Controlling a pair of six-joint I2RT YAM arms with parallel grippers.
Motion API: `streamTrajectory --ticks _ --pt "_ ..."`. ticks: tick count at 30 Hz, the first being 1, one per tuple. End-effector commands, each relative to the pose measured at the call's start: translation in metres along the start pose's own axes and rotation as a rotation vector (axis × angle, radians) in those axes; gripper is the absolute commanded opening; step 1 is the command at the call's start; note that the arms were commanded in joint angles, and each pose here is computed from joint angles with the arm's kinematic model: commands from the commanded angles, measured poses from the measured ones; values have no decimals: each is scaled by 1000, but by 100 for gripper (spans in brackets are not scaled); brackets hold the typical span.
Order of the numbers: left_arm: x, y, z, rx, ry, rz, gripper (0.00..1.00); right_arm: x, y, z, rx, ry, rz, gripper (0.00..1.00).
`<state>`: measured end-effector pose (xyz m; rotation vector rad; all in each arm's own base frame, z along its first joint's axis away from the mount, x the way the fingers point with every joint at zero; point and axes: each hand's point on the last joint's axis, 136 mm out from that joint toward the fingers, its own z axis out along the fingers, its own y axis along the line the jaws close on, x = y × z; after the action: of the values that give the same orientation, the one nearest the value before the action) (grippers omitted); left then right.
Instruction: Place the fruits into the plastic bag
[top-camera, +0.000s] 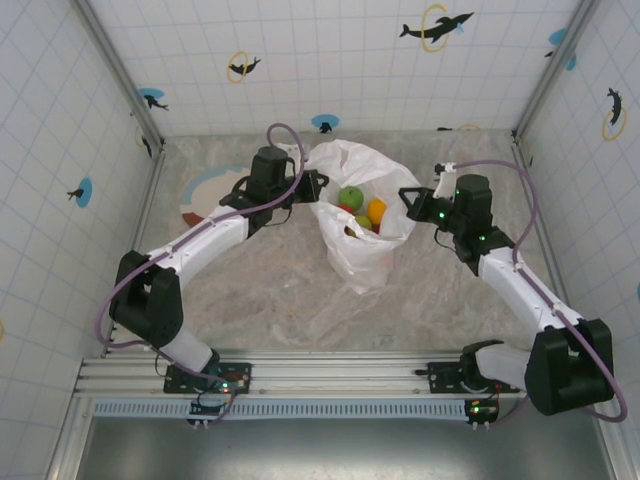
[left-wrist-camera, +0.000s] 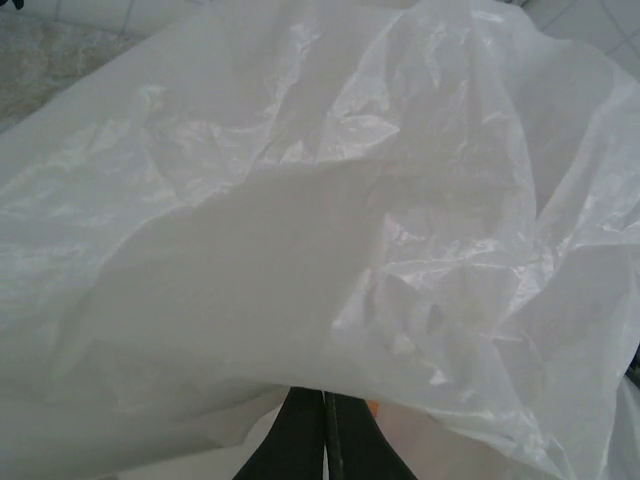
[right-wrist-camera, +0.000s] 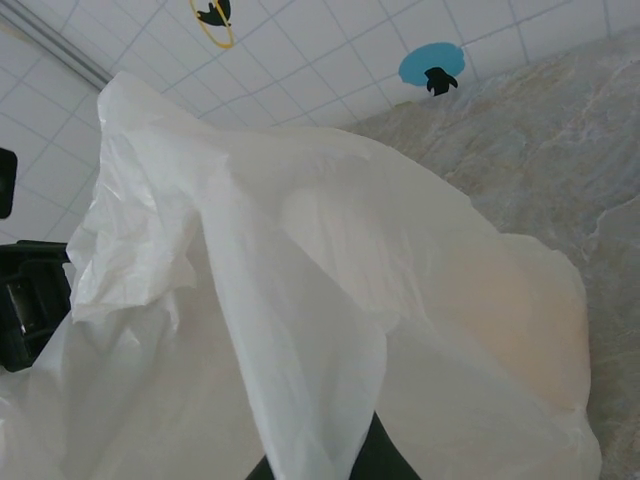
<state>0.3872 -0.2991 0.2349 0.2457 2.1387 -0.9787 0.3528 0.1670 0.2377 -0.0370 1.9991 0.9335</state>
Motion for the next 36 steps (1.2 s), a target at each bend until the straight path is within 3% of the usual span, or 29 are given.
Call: streamTrajectory --ticks 1,11,16,26,36 --pt "-22 -18 -12 44 -62 52 0 -32 13 -15 10 -104 -61 0" --pt "-10 -3 1 6 -22 41 0 0 -22 -3 91 -16 -26 3" --pt "-14 -10 -6 22 -37 57 25 -15 -14 -9 83 -52 -40 20" --pt "-21 -14 -32 -3 -103 102 69 -49 15 -31 50 -147 -93 72" --pt "-19 -14 -69 -36 -193 168 93 -73 29 -58 91 -226 -177 90"
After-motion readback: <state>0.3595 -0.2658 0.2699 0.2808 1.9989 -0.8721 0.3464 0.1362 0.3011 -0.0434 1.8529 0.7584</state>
